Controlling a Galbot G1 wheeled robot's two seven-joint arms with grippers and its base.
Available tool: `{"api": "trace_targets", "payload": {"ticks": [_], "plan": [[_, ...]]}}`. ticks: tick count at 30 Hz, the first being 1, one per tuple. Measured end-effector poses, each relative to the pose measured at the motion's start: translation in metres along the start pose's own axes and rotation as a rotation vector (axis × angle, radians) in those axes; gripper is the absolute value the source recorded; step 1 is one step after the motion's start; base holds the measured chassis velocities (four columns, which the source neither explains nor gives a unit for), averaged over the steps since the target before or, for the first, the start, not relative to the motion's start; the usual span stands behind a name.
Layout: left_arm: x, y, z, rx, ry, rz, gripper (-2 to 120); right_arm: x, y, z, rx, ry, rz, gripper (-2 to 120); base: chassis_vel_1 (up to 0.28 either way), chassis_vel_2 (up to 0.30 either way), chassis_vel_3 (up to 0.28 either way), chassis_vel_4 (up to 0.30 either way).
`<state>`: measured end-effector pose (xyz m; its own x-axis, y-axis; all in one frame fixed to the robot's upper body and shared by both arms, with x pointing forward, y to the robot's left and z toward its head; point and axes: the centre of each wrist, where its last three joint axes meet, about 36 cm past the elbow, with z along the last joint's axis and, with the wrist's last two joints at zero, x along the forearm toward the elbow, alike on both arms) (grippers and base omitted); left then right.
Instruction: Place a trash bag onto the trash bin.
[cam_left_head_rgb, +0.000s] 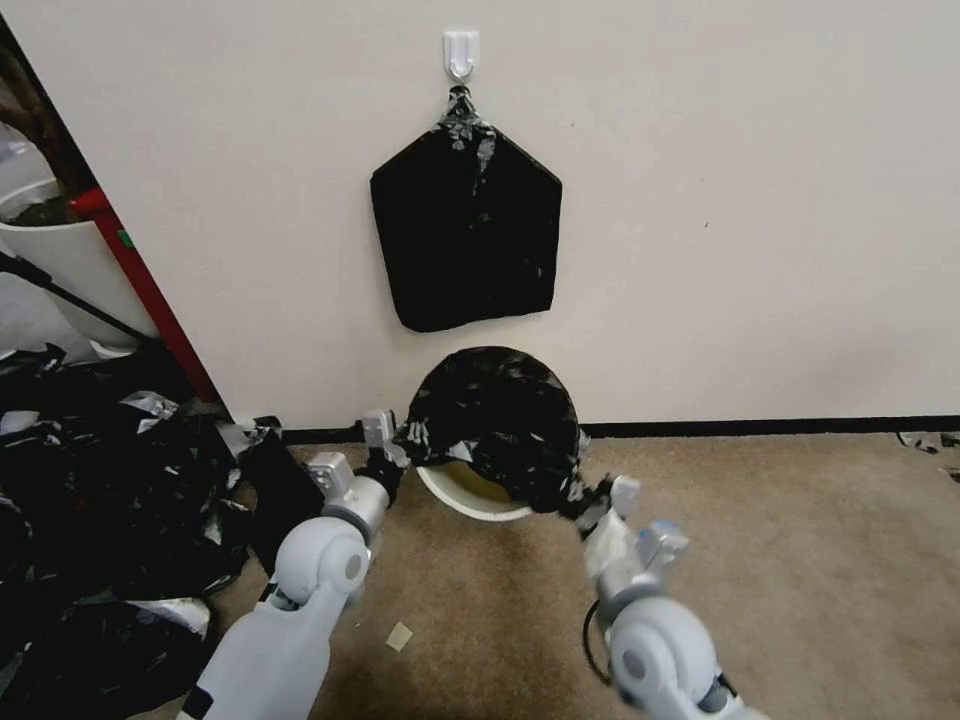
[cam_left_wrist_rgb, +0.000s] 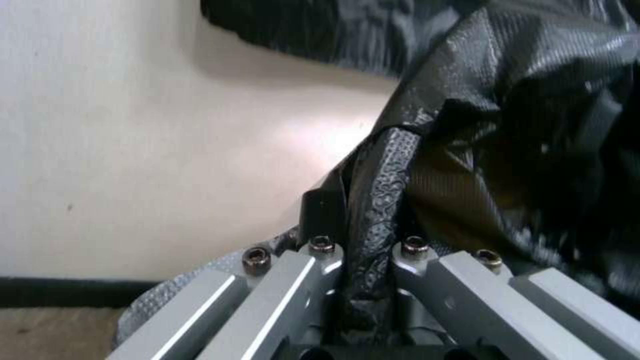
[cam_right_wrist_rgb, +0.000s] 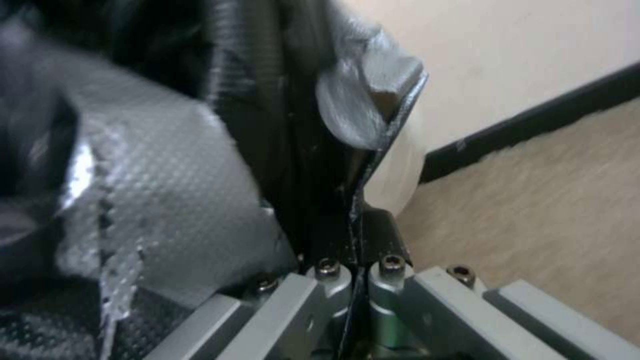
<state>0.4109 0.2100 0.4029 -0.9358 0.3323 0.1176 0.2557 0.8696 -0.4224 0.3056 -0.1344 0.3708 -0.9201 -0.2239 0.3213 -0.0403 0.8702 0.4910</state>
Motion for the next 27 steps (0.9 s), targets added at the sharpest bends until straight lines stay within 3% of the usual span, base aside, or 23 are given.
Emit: {"api": "trace_targets", "payload": {"ticks": [4,13,19,27], "plan": [[0.001,-0.004,-0.01,0.037,-0.033,0.008,2,-0.003,0.004,0.02,-0.019,-0.026,-0.078,0,0.0,0.0,0.0,0.0],[0.003,0.005,-0.021,0.09,-0.064,-0.008,2,-0.011,-0.008,0.042,0.075,-0.149,-0.302,0,0.0,0.0,0.0,0.0],[0.002,0.007,-0.02,0.079,-0.056,-0.01,2,-0.016,-0.016,0.04,0.105,-0.17,-0.314,0,0.0,0.0,0.0,0.0],[0.002,0.013,-0.02,0.026,-0.041,0.01,2,-0.041,-0.05,0.016,0.205,-0.248,-0.304,0,0.0,0.0,0.0,0.0]]}}
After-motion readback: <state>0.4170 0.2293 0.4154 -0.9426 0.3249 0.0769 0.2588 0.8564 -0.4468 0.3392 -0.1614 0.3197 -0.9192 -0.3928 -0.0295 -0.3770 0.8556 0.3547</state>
